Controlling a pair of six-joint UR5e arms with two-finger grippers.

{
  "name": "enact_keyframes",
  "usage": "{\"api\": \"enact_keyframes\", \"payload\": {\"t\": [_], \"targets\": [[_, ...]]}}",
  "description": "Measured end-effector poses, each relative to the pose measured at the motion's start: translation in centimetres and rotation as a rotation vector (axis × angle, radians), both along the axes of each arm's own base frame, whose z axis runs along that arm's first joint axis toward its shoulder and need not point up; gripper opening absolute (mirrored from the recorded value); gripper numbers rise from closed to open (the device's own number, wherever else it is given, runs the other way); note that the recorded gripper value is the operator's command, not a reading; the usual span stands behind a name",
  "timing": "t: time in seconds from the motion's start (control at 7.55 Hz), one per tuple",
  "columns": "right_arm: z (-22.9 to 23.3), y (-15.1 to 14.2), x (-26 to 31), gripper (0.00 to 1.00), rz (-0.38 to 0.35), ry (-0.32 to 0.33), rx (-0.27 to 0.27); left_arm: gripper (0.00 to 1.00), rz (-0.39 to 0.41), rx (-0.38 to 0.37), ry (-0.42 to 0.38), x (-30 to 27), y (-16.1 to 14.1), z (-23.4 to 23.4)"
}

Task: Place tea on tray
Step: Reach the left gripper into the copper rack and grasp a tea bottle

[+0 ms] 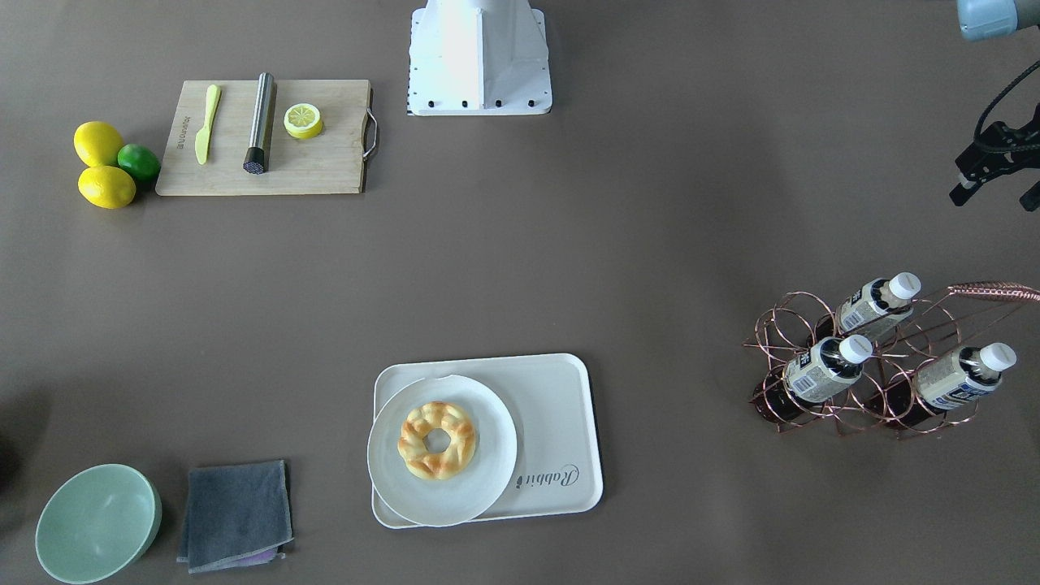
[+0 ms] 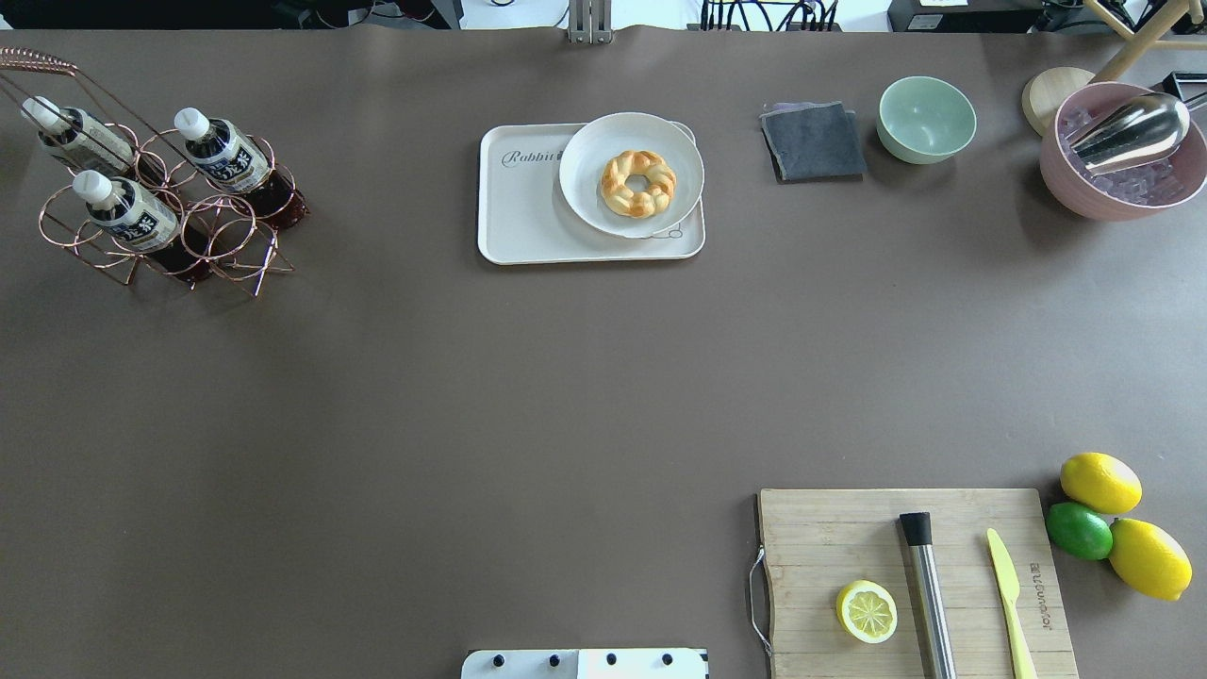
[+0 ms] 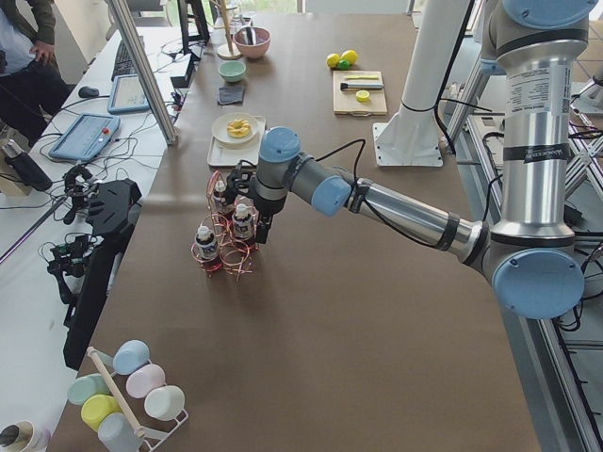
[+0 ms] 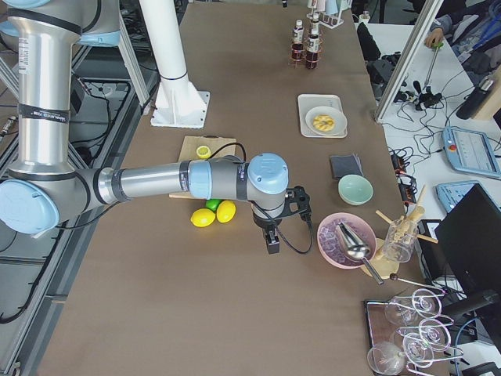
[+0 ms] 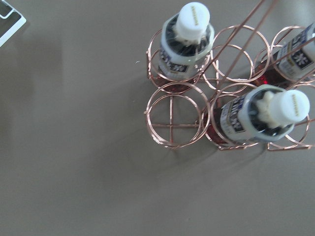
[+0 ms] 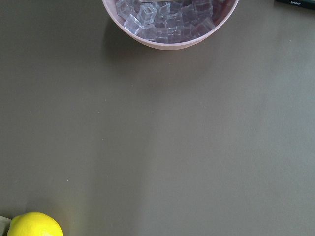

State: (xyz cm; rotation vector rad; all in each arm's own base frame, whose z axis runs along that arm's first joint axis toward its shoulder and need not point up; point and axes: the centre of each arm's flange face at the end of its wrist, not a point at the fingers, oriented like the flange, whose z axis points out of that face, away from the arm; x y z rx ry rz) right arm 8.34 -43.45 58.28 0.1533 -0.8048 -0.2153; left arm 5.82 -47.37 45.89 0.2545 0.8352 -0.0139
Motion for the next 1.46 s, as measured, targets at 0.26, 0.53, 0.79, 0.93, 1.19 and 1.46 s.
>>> {"api": "enact_keyframes", "payload": {"t": [0.26, 0.53, 0.79, 0.93, 1.19, 1.46], "targets": [[0.0, 0.0, 0.0, 1.0, 0.0, 0.001, 0.0, 0.97, -0.018, 0.013, 0.008, 3.8, -3.0, -3.0], [0.0, -0.1, 0.0, 1.0, 0.008, 0.0, -0.007, 0.97, -0.018, 0.016, 0.005, 7.0, -5.4, -4.0], [-0.1, -0.1, 0.0, 1.0, 0.014, 0.002, -0.012, 0.92, -0.012, 0.025, -0.001, 8.7, -6.9, -3.8], [-0.1, -0.2, 0.0, 1.0, 0.015, 0.003, -0.013, 0.81, -0.01, 0.03, -0.01, 9.4, -7.3, -3.4], [-0.1, -0.3, 0.0, 1.0, 0.016, 0.003, -0.013, 0.01, -0.005, 0.037, -0.021, 10.4, -7.3, -3.0], [-0.3, -0.3, 0.0, 1.0, 0.021, 0.002, -0.013, 0.0, -0.006, 0.035, -0.022, 10.5, -7.3, -3.0]]}}
